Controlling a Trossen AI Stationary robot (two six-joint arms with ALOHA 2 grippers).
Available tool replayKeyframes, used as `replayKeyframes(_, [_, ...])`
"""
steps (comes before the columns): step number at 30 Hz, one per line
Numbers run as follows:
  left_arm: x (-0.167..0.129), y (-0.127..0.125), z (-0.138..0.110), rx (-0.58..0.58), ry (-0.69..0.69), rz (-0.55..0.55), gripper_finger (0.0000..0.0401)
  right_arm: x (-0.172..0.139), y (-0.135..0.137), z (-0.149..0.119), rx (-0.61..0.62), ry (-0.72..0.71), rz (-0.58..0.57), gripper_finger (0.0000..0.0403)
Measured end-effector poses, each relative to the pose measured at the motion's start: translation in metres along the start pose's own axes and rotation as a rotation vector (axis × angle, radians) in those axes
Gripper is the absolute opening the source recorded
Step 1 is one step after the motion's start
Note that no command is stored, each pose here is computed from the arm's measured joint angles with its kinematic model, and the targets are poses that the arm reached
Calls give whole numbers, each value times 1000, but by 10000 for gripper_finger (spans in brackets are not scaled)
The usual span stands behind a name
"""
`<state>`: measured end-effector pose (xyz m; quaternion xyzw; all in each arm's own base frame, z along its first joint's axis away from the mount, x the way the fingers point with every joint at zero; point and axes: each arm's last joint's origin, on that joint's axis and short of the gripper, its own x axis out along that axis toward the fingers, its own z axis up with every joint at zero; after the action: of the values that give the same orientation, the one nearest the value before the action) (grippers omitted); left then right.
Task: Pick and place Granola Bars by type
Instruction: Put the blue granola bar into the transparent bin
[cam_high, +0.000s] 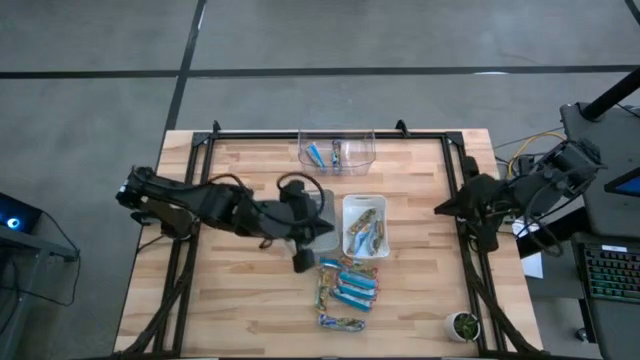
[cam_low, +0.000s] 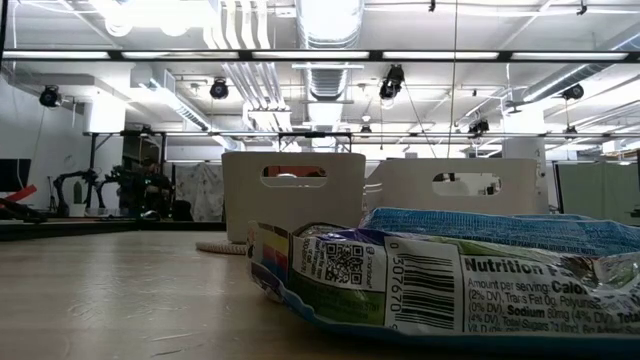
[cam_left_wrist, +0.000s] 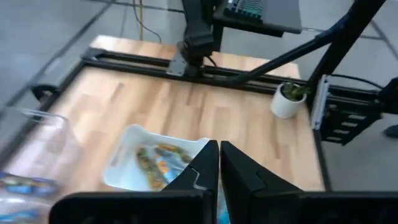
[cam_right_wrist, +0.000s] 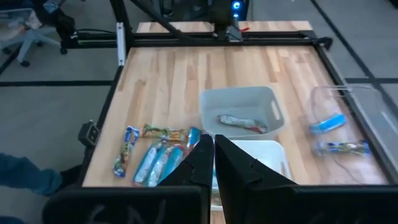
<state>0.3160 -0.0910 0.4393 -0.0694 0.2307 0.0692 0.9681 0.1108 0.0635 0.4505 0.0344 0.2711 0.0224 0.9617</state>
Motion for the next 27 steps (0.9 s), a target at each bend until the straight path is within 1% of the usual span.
replayKeyframes(2, [-10, 6, 2, 28, -2, 6, 0, 7, 6, 3, 4, -1, 17, 8])
replayKeyframes(9, [-43, 28, 12, 67, -53, 0, 0, 29, 22, 14, 17, -26, 41, 8])
replayKeyframes(12, [-54, 33, 8, 69, -60, -15, 0, 38, 28, 17, 20, -25, 41, 8])
replayKeyframes(18, [-63, 44, -23, 32, -41, -29, 0, 55, 40, 22, 35, -32, 45, 8])
replayKeyframes(22, [-70, 51, -41, 2, -111, -84, 0, 67, 49, 25, 42, -43, 56, 8])
replayKeyframes(27, [-80, 61, -67, 8, -176, -123, 0, 83, 62, 28, 34, -41, 106, 8])
